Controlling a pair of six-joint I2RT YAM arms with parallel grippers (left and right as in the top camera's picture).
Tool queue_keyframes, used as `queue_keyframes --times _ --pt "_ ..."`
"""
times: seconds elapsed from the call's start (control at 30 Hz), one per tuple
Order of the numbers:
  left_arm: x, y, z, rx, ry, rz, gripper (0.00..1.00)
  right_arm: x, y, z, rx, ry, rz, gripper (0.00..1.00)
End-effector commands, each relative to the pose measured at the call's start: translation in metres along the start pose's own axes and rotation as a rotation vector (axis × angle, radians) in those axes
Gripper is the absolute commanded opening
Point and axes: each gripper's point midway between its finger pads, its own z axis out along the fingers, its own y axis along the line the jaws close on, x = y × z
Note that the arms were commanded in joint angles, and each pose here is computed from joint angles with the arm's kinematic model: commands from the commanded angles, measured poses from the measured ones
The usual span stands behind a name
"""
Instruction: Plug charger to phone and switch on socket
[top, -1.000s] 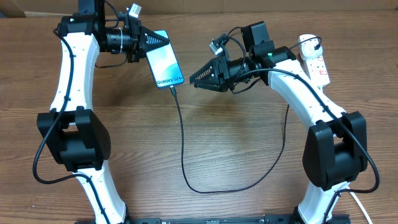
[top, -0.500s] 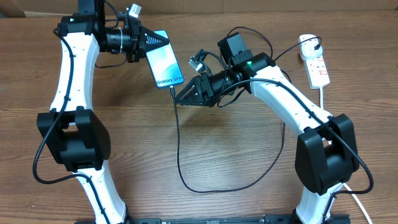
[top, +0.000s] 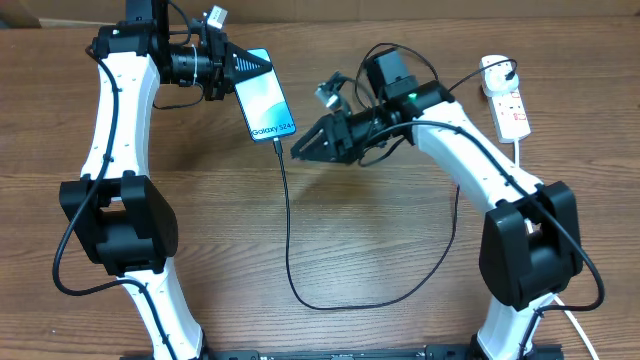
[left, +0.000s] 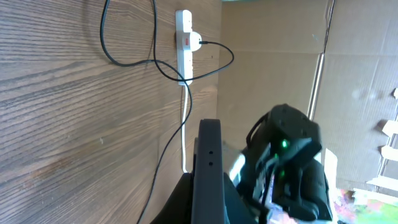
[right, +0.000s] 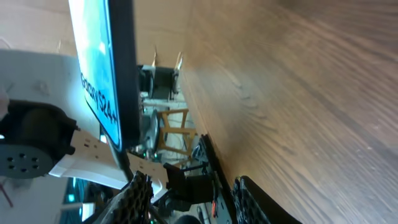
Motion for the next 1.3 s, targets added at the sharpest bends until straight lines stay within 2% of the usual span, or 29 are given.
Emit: queue_keyframes --times 0.0,0.13,0.3,0.53,0.83,0.93,1.0,1.27 --pt "0.000 -0.013 -0.007 0.032 -0.008 0.019 0.04 -0.003 0.018 -0.016 -0.010 -0.032 -0.051 0.43" --pt "-0.001 -0.013 -0.007 0.032 -0.008 0.019 0.04 0.003 0.041 -0.018 -0.141 -0.006 -0.123 0.43" --pt "-0.001 -0.013 -0.007 0.032 -0.008 0.019 0.04 0.008 0.044 -0.014 -0.144 0.004 -0.173 0.44" --pt "-0.001 -0.013 -0.007 0.032 -0.008 0.019 0.04 0.023 0.039 0.007 -0.079 0.059 -0.225 0.43" --pt "0.000 -0.013 -0.007 0.032 -0.008 0.018 0.04 0.021 0.035 0.025 -0.012 0.068 -0.234 0.42" --pt "0.000 -0.013 -0.007 0.032 -0.008 0.019 0.04 0.016 0.035 0.027 -0.001 0.052 -0.224 0.37" --pt "0.000 -0.013 -0.007 0.032 -0.008 0.019 0.04 0.012 0.036 0.027 -0.004 0.042 -0.220 0.30" --pt "-0.001 -0.013 -0.007 0.032 -0.008 0.019 0.04 0.008 0.038 0.027 -0.007 0.030 -0.212 0.17"
